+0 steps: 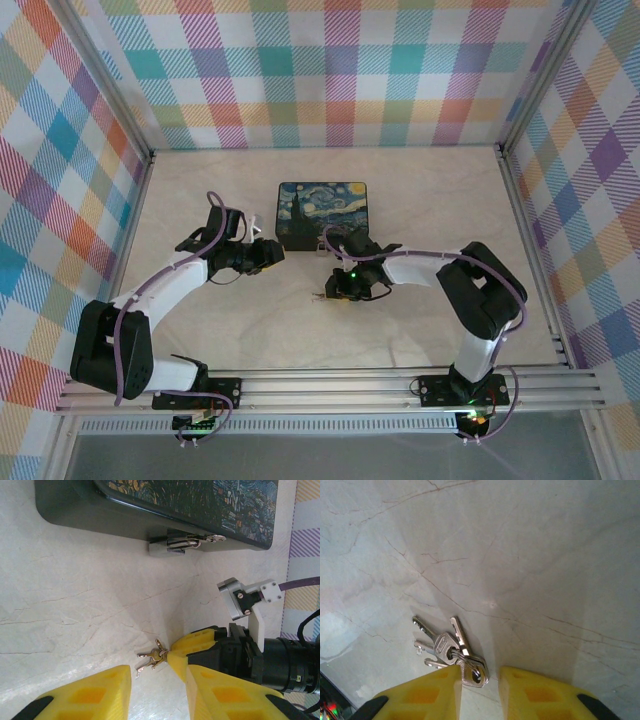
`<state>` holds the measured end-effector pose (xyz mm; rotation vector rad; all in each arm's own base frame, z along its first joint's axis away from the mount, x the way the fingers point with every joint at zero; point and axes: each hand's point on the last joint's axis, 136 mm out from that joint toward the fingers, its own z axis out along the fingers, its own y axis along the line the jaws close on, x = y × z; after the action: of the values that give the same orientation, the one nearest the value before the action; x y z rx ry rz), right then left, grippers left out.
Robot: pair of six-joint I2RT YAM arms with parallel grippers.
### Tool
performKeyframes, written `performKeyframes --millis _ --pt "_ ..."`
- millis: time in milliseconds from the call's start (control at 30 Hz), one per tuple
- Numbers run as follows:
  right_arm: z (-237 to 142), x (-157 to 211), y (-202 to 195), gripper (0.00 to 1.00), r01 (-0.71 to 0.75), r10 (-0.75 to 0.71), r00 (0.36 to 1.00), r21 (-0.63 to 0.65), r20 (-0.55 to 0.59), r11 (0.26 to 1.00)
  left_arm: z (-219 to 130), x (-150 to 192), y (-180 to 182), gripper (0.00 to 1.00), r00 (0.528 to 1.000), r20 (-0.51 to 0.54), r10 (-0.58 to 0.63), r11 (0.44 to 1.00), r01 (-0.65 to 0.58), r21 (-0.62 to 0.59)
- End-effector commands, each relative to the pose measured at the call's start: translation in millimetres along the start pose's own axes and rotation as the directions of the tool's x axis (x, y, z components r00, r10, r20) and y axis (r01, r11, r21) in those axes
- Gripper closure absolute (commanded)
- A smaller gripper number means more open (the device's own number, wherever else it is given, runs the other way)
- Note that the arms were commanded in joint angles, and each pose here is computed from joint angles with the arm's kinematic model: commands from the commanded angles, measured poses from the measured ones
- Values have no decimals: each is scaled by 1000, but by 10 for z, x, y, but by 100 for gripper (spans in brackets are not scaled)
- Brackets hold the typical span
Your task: Unlock a padlock with a key
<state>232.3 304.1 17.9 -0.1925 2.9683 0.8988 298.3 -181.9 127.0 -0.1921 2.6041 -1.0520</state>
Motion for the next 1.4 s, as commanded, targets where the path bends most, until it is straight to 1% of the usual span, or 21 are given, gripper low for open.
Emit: performKeyframes --millis 0,133,233,333,433,567,767,867,1000,1067,1100,1200,1367 --pt "254 129 -55 76 -6 7 999 19 -51 1000 -83 11 9 66 1000 12 19 1000 -19 -7" --pt "297 150 -93 78 -31 32 998 22 -54 999 -70 46 21 66 1000 2 16 1000 -16 -7" --pt "330 142 -95 81 -51 51 997 16 -51 999 -20 112 -10 66 999 -27 27 1000 -28 -13" --pt "345 125 -100 89 -56 56 997 16 -43 998 57 174 -41 67 997 -52 49 998 -51 -33" --pt "362 126 -86 95 -51 51 998 5 -46 999 138 200 -88 67 997 -63 49 998 -50 -26" --pt "360 140 -44 100 -34 33 998 -26 -55 999 202 256 -147 67 995 -86 58 998 -60 -22" --pt "236 101 16 100 3 -4 1000 -51 -15 999 273 394 -13 67 989 -145 28 997 -38 -66" --pt "204 86 46 100 13 -13 1000 -68 2 998 366 485 -6 67 981 -194 5 999 -13 -43" --pt "241 85 28 100 9 -9 1000 -71 -5 997 565 620 -12 67 971 -238 21 999 -31 -41" --pt "259 84 12 100 4 -4 1000 -71 -7 997 624 643 -12 67 971 -239 24 998 -36 -47" --pt "264 85 2 100 2 -3 1000 -71 -8 997 658 594 -42 67 975 -219 34 998 -43 -36" --pt "248 78 -18 100 -1 1 1000 -73 0 997 702 555 -45 67 978 -207 28 999 -35 -34" --pt "222 47 -16 100 3 -3 1000 -85 5 996 774 593 -115 67 975 -219 32 999 -33 -2"
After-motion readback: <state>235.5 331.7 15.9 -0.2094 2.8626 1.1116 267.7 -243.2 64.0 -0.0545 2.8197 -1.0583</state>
